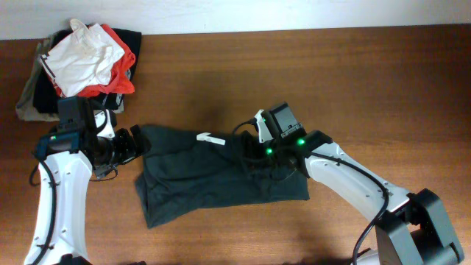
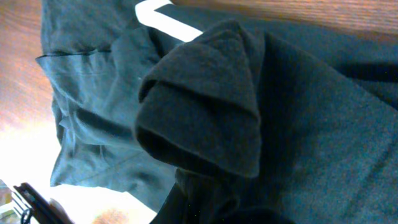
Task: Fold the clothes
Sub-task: 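Fold the right end leftward over the strip with the right gripper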
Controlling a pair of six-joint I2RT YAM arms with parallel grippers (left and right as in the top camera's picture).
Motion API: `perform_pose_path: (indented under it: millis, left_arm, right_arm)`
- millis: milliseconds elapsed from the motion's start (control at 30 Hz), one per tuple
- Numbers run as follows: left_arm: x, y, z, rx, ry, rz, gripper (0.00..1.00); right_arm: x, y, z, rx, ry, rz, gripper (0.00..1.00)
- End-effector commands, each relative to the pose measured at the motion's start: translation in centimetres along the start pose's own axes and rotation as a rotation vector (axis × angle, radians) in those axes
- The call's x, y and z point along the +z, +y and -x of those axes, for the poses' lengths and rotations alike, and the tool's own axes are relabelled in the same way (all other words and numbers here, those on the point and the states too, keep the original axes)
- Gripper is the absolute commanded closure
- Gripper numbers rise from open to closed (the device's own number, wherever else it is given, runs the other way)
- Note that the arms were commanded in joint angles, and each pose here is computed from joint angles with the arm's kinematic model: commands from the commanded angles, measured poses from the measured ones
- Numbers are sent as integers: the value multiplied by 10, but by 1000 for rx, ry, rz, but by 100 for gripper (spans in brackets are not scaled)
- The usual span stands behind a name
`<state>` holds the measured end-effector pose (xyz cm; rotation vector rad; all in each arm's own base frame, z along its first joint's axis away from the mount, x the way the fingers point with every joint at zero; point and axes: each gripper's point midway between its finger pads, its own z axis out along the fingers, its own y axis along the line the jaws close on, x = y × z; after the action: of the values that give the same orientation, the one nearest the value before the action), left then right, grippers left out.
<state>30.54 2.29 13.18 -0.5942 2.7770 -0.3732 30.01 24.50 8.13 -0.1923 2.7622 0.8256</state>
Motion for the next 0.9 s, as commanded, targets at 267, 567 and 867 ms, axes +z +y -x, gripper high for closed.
perform_pose_path:
  millis: [267,567,867]
  left_arm:
    - [-6,-5,4,11,-22,-14,1]
    - [-6,-5,2,8,-11,-12,1]
    - [-6,-5,2,9,-12,-12,1]
  right_arm:
    - [4,28,2,-52,-16,59,80]
    - [2,45,10,-92,-45,97,1]
    - [-36,16,28,-98,-14,24,1]
